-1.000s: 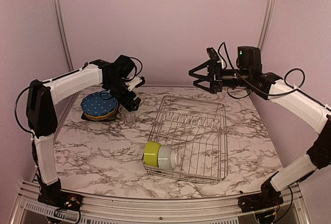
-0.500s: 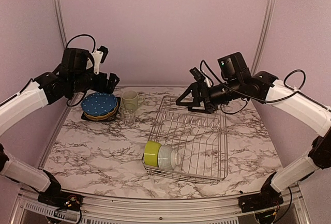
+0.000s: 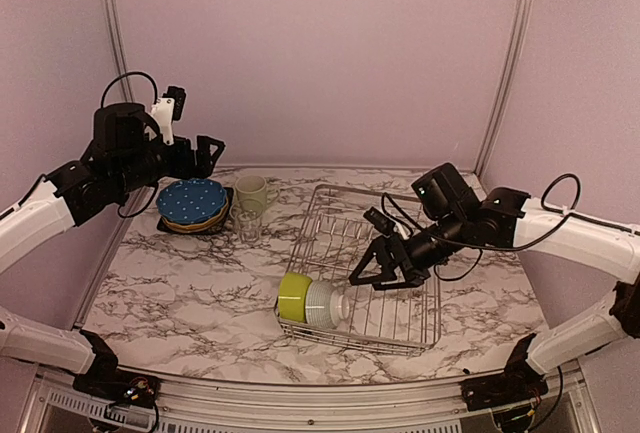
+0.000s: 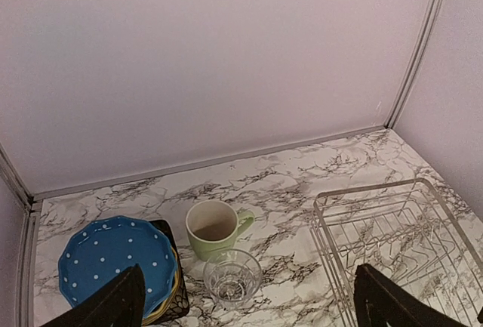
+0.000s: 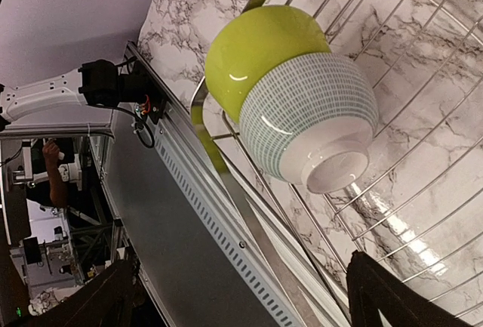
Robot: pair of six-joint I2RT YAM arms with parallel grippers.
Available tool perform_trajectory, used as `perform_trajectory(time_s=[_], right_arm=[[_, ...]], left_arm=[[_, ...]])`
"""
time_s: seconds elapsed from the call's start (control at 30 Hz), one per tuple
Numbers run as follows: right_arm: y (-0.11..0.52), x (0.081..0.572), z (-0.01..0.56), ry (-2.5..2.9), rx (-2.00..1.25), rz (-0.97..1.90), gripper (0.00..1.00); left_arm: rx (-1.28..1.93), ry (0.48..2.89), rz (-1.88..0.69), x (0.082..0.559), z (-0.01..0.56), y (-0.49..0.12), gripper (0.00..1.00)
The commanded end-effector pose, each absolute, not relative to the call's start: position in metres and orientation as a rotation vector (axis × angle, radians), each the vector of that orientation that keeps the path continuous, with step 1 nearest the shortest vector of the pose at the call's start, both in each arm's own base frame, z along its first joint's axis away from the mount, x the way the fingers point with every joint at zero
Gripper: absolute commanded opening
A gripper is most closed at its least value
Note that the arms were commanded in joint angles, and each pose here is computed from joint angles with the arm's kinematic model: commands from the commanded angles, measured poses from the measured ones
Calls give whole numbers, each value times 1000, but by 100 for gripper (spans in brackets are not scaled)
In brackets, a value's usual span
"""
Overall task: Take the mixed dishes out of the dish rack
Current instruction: Grab the bowl from the dish rack.
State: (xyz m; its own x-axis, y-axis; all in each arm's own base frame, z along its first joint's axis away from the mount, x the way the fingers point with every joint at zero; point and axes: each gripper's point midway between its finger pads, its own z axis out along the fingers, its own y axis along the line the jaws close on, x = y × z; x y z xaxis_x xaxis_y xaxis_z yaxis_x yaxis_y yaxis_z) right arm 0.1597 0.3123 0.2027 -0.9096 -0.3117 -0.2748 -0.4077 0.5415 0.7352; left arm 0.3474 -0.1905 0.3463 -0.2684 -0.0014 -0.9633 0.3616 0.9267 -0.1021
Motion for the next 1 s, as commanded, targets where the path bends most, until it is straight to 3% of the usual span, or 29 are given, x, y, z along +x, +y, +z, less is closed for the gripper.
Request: perform_trajectory(time_s=[0.0, 0.97], right_arm=[[324, 155, 208, 2566, -637, 1455, 95], [321, 179, 112, 2668, -591, 1487, 84]], left_arm=[[236, 1835, -419, 345, 338, -194, 99], [315, 1864, -520, 333, 342, -209, 99]])
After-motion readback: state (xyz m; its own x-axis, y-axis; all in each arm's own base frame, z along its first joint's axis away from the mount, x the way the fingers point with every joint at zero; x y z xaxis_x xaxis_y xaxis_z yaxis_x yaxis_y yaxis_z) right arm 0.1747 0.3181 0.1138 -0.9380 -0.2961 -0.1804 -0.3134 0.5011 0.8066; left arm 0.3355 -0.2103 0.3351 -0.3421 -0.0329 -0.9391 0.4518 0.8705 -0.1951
